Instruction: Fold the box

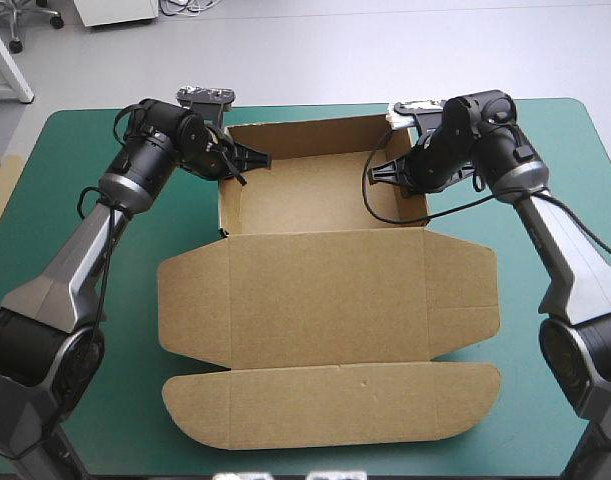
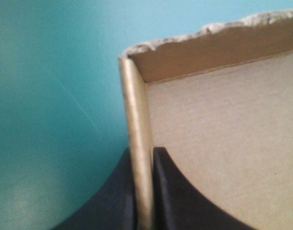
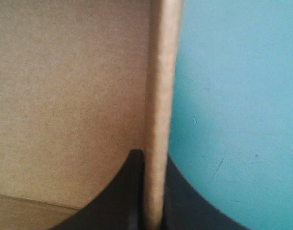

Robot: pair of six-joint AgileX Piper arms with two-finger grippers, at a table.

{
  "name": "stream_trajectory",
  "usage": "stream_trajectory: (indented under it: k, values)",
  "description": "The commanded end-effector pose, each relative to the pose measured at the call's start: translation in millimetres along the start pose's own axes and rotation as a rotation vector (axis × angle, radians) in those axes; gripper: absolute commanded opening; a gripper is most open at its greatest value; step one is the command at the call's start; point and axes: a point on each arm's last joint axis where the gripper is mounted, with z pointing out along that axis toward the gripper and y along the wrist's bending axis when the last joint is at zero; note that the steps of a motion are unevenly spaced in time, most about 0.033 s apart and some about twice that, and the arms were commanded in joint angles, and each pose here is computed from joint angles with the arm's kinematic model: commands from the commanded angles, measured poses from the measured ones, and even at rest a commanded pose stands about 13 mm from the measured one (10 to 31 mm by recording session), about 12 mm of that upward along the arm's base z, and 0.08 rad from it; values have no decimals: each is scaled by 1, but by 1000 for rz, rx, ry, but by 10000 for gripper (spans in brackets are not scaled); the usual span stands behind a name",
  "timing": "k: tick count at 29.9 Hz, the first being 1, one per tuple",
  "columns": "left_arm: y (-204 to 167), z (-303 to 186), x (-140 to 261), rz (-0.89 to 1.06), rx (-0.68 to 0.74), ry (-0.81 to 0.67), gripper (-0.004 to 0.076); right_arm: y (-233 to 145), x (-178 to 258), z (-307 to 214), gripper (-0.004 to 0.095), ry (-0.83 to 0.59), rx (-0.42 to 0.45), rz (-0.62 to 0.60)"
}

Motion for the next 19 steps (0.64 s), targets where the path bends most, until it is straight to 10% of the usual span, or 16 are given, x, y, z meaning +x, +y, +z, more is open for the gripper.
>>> stream_trajectory:
  k: [1, 19]
  values:
    - [-10, -27, -4, 30, 87, -60, -10, 6, -11, -26, -14, -158, -34, -25]
    - [-17, 10, 1, 98, 34, 27, -10, 3, -13, 11, -13, -61, -19, -11]
